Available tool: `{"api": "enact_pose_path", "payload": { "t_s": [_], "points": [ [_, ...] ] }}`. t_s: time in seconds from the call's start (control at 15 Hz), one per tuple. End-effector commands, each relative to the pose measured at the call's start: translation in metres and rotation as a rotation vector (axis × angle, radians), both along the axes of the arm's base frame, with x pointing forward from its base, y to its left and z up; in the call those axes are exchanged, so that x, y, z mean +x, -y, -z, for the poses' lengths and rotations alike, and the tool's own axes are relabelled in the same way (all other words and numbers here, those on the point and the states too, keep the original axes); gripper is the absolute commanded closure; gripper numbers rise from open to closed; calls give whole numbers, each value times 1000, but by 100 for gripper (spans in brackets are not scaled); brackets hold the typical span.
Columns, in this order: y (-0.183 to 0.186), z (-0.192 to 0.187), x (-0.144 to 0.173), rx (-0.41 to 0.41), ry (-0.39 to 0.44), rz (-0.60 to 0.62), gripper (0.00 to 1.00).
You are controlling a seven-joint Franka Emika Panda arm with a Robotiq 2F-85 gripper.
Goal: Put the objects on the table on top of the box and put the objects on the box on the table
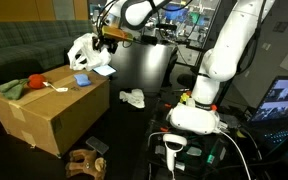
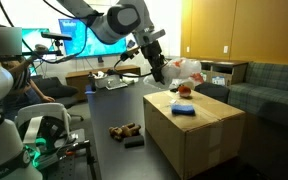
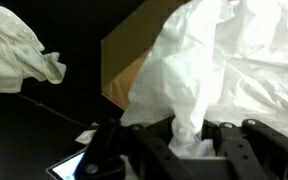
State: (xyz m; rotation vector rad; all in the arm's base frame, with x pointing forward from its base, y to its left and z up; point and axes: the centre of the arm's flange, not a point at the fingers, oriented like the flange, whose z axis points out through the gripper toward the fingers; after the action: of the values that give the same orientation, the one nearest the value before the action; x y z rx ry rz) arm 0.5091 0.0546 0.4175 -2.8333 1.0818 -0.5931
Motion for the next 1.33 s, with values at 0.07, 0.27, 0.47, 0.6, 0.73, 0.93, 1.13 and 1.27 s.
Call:
{"api": "enact_pose_path", "payload": {
  "t_s": [0.07,0.27,0.47,0.6,0.73,0.93,1.13,1.27],
  "points": [
    [-38,-20,87,-50,6,-68,100],
    [-59,-16,131,-64,-10,-115,100],
    [-65,6,169,-72,-53,-111,100],
    [-55,24,189,-66,-77,-90,100],
    [-37,36,201,-45,-73,-61,100],
    [-10,45,211,-7,-44,-16,100],
    [10,44,218,15,-24,29,100],
    [17,42,223,25,-10,39,100]
  ]
}}
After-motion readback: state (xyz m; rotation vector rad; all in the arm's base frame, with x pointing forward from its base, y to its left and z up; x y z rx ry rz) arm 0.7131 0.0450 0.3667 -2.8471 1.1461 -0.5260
